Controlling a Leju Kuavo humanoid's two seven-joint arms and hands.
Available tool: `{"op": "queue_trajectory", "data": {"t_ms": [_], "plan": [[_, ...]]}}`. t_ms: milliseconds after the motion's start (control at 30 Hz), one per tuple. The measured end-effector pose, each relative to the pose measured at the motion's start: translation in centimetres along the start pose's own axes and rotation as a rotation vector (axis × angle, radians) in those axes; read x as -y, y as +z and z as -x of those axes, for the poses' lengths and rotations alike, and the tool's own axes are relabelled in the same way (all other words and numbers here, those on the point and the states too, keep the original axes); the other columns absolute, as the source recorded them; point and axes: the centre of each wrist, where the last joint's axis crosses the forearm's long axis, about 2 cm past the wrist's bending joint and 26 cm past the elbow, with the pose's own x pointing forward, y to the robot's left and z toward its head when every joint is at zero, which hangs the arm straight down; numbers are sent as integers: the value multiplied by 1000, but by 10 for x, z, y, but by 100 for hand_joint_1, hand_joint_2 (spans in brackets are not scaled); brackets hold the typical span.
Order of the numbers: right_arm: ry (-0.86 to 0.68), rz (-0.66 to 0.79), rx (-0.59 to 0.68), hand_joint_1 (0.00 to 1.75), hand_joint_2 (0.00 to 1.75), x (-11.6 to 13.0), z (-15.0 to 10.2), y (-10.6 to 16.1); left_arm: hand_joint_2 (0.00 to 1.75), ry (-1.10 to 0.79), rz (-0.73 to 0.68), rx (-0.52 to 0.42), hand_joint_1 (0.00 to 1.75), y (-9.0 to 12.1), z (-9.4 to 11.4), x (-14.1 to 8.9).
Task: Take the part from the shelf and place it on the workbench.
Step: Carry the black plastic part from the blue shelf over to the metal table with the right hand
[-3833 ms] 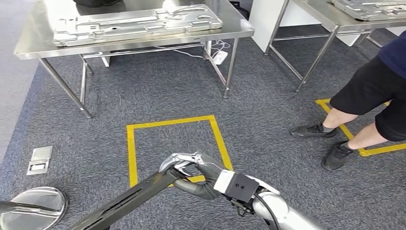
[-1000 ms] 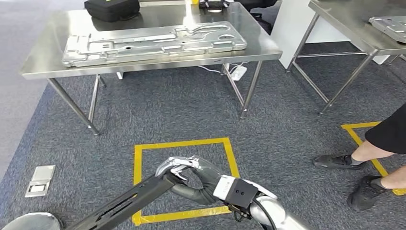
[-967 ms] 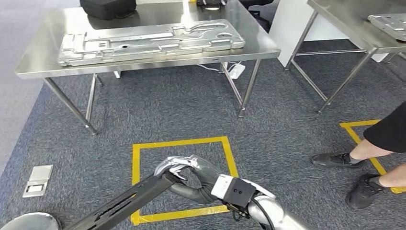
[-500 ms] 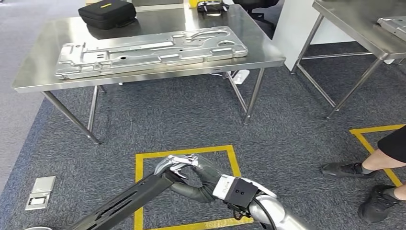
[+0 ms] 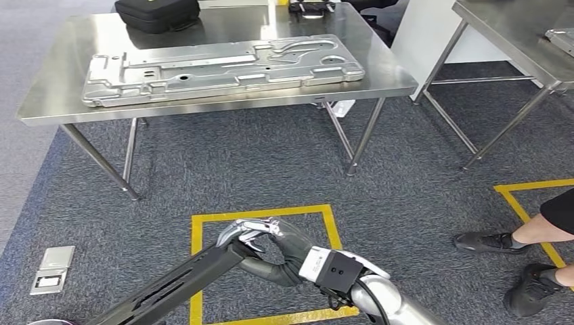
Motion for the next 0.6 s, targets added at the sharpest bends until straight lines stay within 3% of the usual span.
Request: {"op": "queue_trajectory", "data": {"t_ms": [600], "plan": [[83,51,-21,175,175,3,-1,5,175,-2,-6,2,0,1,1,-4]]}}
